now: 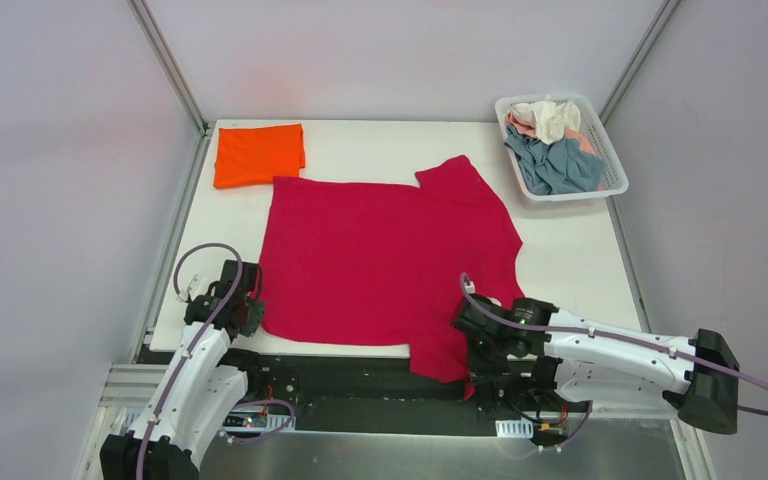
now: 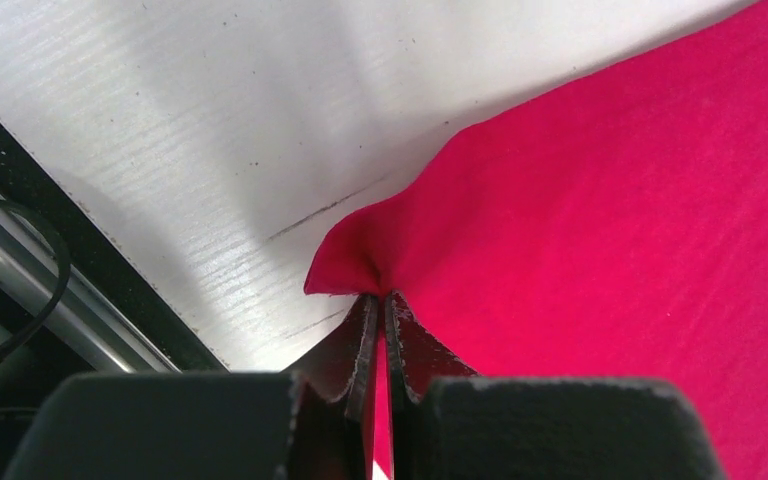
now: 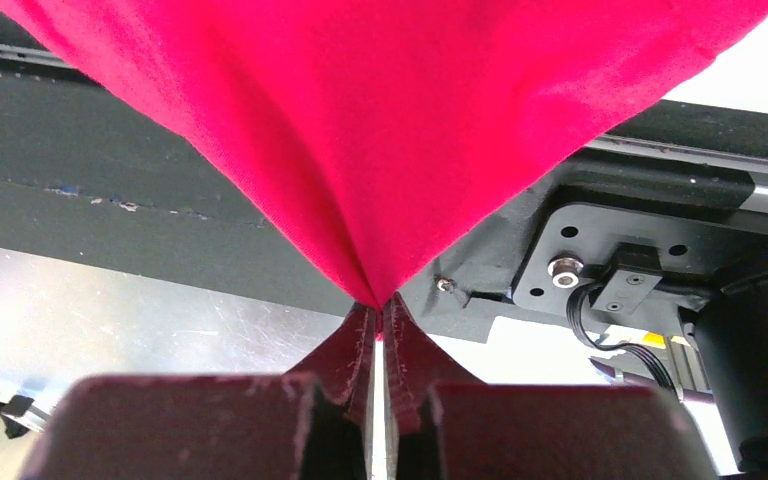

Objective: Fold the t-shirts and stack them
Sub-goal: Fold the flattened tshirt in 1/3 of the way

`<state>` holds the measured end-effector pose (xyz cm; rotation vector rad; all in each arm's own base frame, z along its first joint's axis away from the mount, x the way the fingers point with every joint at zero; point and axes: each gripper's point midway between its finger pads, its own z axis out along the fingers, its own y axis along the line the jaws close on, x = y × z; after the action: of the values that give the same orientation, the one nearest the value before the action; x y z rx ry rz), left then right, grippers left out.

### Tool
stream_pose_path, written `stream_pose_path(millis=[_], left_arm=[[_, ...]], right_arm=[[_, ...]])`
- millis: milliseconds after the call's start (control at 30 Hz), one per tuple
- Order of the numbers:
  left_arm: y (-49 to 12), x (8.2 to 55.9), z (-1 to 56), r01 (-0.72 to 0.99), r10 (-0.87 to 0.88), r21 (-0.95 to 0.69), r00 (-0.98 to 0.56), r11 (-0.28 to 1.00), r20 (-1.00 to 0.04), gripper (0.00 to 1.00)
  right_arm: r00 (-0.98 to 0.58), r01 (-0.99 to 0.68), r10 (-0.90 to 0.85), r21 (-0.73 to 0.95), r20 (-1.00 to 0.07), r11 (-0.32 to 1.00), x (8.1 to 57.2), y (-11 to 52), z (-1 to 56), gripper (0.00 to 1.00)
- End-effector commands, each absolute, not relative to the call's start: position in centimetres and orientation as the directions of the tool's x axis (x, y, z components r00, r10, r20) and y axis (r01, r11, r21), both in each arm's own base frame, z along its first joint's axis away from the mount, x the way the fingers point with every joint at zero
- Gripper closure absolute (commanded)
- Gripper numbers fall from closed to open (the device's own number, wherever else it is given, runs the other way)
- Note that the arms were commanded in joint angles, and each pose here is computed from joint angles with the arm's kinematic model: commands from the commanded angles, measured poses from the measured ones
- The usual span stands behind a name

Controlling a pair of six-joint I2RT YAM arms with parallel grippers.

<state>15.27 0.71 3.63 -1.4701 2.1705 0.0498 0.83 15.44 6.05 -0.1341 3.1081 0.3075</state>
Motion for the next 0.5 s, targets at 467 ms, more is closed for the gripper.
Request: stream_pose_path(millis=[467], left_arm=[[-0.3, 21.0, 8.7, -0.810, -0.840, -0.348, -0.294, 0.472, -0.455, 1.00]], right_arm=[[-0.981, 0.034, 0.103, 0.385, -0.161, 0.922, 9.3, 17.6, 11.5, 1.00]])
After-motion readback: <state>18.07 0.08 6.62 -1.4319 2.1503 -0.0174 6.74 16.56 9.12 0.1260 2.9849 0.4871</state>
